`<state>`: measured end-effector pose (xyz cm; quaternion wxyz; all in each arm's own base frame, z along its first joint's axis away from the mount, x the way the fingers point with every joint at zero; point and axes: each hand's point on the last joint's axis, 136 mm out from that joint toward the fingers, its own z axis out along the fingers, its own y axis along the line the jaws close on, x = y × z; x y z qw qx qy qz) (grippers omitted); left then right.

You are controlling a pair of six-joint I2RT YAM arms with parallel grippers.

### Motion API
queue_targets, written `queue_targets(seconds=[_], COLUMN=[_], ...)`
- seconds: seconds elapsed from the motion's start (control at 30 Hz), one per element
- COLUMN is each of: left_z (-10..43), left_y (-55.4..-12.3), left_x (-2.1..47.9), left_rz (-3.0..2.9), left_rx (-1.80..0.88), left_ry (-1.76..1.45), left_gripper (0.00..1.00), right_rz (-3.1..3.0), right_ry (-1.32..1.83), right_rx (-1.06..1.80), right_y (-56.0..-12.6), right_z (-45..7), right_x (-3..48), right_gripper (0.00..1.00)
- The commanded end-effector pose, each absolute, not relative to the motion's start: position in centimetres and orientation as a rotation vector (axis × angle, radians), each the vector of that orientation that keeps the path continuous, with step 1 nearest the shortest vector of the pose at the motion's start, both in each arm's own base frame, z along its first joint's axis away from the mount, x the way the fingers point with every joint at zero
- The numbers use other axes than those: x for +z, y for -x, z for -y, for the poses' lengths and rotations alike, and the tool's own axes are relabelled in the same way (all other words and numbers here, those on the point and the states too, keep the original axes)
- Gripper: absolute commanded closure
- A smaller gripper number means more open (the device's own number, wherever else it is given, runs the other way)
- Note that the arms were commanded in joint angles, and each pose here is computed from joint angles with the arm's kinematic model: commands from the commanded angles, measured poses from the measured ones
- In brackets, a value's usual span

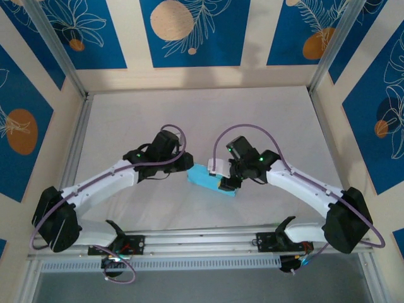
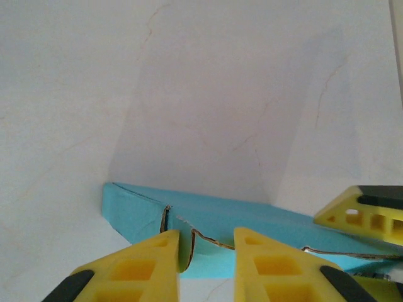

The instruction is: Fold the paper box

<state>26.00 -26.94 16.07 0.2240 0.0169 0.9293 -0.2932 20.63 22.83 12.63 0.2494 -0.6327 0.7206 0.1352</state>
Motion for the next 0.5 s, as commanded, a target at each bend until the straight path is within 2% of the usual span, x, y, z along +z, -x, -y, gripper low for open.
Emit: queue_targets(seconds=[0.0, 0.27, 0.47], left_z=[24.2, 24.3, 24.3], left_y=[-24.3, -24.2, -24.1], left_x=[11.5, 11.5, 11.5], left_rz=[-2.732, -2.734, -2.734], left_rx=[-0.565, -0.546, -0.543], left_ry=[-0.048, -0.067, -0.071], left_gripper=[0.78, 0.78, 0.78], right_rz=[-1.909, -1.912, -1.889], right_ry=[1.631, 1.496, 1.484], right_rx=[0.479, 0.552, 0.421], right_y=[-20.6, -22.0, -23.1], right_z=[-23.8, -25.0, -26.8], right_x=[15.9, 18.4, 17.3], right_gripper=[0.49, 0.49, 0.52])
